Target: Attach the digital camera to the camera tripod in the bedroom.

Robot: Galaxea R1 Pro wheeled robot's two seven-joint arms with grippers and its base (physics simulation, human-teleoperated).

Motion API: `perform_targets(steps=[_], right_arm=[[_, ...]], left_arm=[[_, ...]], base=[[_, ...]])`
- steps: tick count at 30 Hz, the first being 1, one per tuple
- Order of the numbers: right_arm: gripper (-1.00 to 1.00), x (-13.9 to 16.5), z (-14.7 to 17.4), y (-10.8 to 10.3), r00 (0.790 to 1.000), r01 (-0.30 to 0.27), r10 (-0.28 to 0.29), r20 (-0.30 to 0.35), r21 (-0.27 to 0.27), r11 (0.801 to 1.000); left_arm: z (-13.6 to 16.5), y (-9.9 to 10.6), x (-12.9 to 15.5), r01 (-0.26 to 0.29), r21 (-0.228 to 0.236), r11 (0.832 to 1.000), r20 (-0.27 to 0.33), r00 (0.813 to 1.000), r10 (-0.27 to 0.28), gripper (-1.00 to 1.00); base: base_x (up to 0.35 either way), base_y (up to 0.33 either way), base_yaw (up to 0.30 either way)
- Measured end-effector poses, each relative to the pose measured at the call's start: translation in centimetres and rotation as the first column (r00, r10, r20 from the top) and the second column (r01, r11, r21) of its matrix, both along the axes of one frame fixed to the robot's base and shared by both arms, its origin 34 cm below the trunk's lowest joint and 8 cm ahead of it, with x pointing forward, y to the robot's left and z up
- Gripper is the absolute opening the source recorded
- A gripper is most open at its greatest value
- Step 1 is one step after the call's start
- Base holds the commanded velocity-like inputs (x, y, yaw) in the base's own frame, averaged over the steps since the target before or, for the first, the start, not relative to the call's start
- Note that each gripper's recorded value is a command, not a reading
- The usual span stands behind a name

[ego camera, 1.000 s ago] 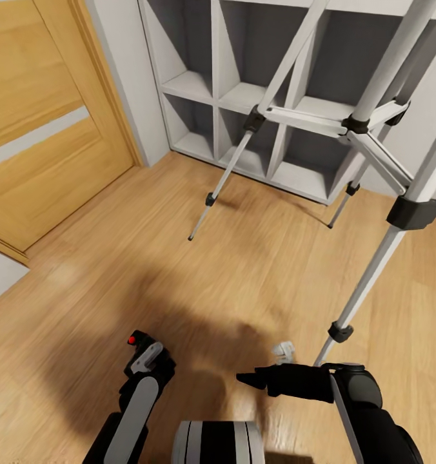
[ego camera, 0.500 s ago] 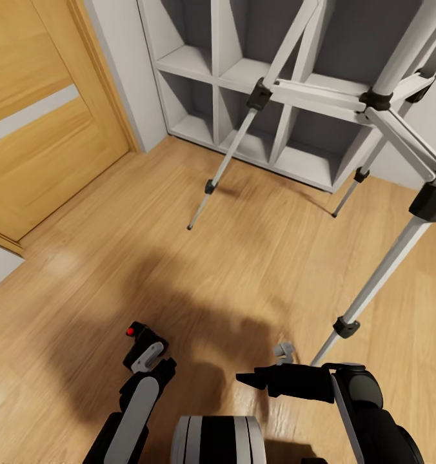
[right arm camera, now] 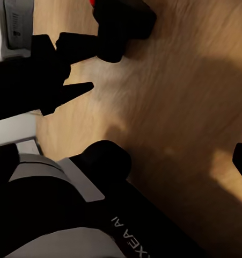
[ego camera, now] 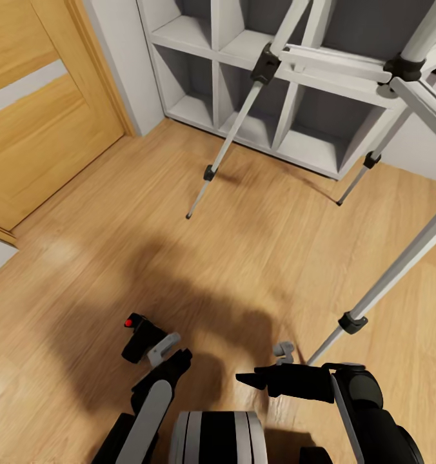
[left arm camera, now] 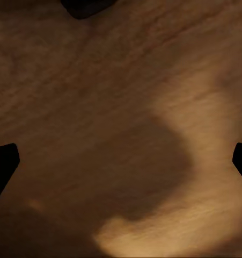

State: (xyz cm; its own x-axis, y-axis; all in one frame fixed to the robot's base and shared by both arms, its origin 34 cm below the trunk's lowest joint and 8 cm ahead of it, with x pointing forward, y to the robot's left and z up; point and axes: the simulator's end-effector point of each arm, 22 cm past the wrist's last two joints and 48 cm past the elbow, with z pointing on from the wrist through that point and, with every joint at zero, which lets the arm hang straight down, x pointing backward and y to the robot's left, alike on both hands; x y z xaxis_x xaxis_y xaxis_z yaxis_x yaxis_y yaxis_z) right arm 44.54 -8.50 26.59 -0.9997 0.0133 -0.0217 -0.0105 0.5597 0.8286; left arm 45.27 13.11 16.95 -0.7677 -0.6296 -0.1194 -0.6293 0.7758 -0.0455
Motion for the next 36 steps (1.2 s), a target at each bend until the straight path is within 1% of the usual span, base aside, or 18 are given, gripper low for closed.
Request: perform_targets(steps=[6, 22, 26, 30, 32, 36], right_arm=[[1.0, -0.6, -0.9, 0.0, 1.0, 0.001, -0.001, -0.027, 0.0, 1.0], [1.0, -2.2, -3.4, -0.2, 0.995, 0.001, -0.001, -0.096, -0.002, 1.0], [1.0, -2.6, -4.0, -0.2, 0.994, 0.0, 0.0, -0.112, -0.003, 1.0], [1.0, -2.7, -4.0, -0.6, 0.993, -0.001, 0.0, -0.12, -0.01, 1.0], [1.0, -2.5, -4.0, -1.2, 0.994, -0.009, 0.006, -0.11, -0.022, 1.0], [1.0, -2.4, -3.9, -1.4, 0.994, -0.012, 0.009, -0.105, -0.026, 1.0]], left_arm=[[-0.8, 0.0, -0.5, 0.018, 0.01, 1.0, -0.011, 1.0, -0.018, 1.0], [-3.1, 0.1, -2.2, 0.025, 0.015, 1.0, -0.062, 0.998, -0.024, 1.0], [-3.3, 0.4, -2.0, 0.029, 0.025, 0.999, -0.056, 0.998, -0.028, 1.0], [-2.7, 0.7, -1.0, 0.033, 0.039, 0.999, -0.029, 0.999, -0.032, 1.0], [-2.4, 0.8, -0.5, 0.033, 0.041, 0.999, -0.014, 0.999, -0.032, 1.0], [-2.1, 0.8, -0.1, 0.032, 0.042, 0.999, -0.002, 1.0, -0.031, 1.0]], base=[[0.0, 0.0, 0.0], [0.0, 0.0, 0.0], [0.0, 0.0, -0.038], [0.0, 0.0, -0.192], [0.0, 0.0, -0.223], [0.0, 0.0, -0.097]])
